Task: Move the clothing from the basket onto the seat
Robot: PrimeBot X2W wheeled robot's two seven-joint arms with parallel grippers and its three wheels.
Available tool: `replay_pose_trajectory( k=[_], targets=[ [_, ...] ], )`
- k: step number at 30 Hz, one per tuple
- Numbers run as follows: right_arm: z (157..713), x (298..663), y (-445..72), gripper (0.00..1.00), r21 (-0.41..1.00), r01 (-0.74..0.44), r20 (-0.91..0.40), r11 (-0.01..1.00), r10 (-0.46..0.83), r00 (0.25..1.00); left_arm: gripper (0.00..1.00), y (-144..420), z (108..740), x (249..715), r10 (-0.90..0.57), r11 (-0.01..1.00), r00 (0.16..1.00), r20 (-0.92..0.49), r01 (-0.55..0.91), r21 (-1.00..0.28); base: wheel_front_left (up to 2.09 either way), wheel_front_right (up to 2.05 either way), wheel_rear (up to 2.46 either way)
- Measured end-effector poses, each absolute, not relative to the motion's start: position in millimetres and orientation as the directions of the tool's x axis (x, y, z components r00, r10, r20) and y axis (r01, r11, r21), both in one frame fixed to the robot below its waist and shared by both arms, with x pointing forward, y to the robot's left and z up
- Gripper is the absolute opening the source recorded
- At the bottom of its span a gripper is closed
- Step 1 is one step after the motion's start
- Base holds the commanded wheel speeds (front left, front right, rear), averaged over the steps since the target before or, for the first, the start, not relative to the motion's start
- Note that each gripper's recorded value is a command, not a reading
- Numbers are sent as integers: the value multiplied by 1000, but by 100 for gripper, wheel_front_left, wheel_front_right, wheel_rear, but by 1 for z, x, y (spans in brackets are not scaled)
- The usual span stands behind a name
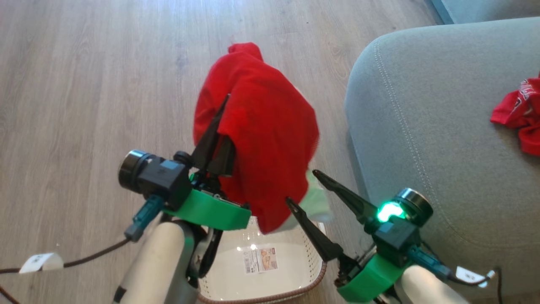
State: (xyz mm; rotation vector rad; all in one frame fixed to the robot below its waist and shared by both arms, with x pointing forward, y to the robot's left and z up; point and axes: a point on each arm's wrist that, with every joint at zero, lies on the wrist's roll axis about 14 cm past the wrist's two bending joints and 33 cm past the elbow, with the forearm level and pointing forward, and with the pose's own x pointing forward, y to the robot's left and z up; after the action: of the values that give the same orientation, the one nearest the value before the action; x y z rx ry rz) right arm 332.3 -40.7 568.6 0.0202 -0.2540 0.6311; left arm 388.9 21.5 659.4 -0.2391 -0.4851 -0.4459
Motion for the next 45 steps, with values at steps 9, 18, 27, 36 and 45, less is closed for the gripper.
replay_pose_trajectory(
  k=[9, 18, 27, 36, 45],
  targets=[
    [568, 342, -17, 100, -113, -651, 220, 750, 658, 720, 0, 6, 650, 378, -408, 852, 782, 472, 512, -112, 0, 0, 0],
    [557, 352, -6, 100, -168, -656, 176, 736, 677, 714, 0, -7, 646, 366, -448, 829, 768, 458, 549, -110, 0, 0, 0],
    [555, 340, 17, 100, -193, -707, 165, 680, 733, 660, 0, -5, 646, 366, -426, 843, 783, 454, 526, -115, 0, 0, 0],
    [561, 358, 2, 100, -228, -634, 181, 739, 672, 718, 0, -10, 650, 363, -440, 833, 770, 461, 542, -110, 0, 0, 0],
    [560, 373, -5, 100, -231, -586, 182, 776, 627, 758, 0, -19, 646, 353, -476, 813, 754, 452, 573, -101, 0, 0, 0]
  ],
)
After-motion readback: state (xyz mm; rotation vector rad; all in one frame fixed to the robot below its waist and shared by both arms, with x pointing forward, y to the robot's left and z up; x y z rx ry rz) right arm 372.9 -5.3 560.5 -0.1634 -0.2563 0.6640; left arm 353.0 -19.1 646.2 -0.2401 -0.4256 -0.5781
